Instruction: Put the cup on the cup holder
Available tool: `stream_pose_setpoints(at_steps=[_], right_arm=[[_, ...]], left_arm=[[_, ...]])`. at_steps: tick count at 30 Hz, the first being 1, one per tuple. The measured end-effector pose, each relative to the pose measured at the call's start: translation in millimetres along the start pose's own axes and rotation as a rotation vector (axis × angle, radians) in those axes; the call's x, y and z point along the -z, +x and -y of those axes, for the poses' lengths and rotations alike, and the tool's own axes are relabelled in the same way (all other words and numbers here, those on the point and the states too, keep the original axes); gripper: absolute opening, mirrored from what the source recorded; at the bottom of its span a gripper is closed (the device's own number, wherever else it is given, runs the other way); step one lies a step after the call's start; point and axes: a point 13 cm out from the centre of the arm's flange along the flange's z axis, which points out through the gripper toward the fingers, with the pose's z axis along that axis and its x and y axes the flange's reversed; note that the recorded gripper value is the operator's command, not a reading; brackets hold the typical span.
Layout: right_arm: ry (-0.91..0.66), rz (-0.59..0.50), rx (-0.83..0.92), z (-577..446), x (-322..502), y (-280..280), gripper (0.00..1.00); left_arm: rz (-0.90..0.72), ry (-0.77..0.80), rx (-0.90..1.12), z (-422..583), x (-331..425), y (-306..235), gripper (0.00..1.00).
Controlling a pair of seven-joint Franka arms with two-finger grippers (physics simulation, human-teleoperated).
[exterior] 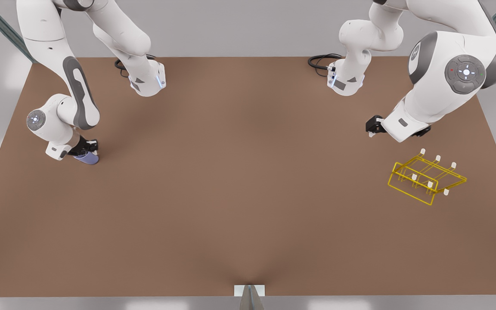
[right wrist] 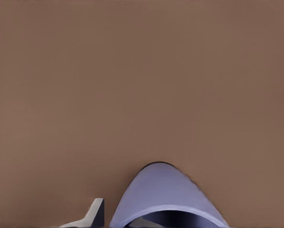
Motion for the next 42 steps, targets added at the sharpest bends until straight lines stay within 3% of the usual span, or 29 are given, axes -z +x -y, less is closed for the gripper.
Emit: stream_pose_setpoints(at_steps=[8,15,18,23,30,35,42], right_arm=[[0.037,0.020,0.062,17.7,21.1,-18.8,0.21],[-0.011,0.105,0.111,-10.3,156.1,-125.6,0.21],[-0.165,0.117,0.128,-83.2,182.7,-169.7,0.21],[-0.556,0.078,0.184,-296.2,177.6,-260.4,0.21],[-1.008,0.028,0.129,-552.8,196.7,-371.4,0.21],[-1.122,-0.121,0.028,-645.5,138.2,-390.9,0.21],[-1.194,-0.385,-0.172,-714.0,74.8,-358.3,0.21]], left_arm=[[-0.003,0.001,-0.017,10.0,-1.9,-0.5,1.00],[-0.003,0.001,-0.024,14.7,-1.7,0.1,1.00],[-0.005,0.001,-0.023,14.3,-2.0,0.4,1.00],[-0.007,0.001,-0.024,15.3,-1.6,1.5,1.00],[-0.009,0.000,-0.023,15.2,-1.7,2.0,1.00],[-0.010,0.000,-0.024,15.4,-2.3,1.9,1.00],[-0.010,0.000,-0.026,17.0,-1.8,2.4,1.00]])
